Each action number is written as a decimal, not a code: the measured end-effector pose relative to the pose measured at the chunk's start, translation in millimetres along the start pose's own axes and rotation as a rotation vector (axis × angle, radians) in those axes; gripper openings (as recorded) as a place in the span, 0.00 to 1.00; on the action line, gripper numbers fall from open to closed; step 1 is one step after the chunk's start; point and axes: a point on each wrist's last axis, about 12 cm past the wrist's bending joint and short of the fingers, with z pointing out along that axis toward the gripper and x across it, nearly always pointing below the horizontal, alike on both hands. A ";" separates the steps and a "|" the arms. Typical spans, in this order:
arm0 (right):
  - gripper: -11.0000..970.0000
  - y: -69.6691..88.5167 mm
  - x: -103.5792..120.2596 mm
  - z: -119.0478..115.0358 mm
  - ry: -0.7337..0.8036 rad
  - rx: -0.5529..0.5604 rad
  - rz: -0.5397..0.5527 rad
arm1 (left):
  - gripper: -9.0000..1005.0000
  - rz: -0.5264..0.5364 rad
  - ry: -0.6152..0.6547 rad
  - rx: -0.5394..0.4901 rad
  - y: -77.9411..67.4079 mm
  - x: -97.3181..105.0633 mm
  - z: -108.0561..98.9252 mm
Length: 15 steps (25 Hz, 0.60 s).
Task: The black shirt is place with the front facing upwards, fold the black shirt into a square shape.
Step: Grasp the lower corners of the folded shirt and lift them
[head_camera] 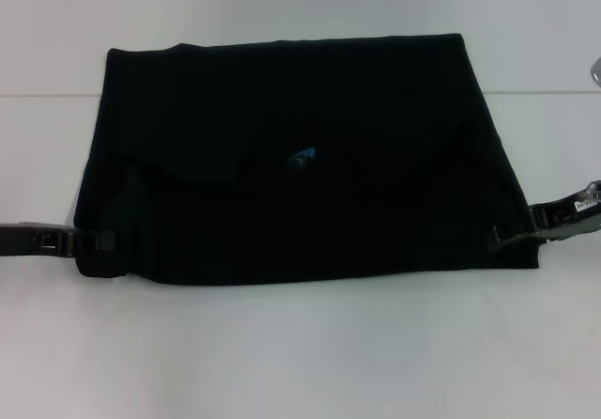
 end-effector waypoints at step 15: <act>0.43 -1.3 1.6 2.6 0.004 0.018 -0.046 | 0.07 0.006 -0.002 0.002 -0.8 -2.5 0.9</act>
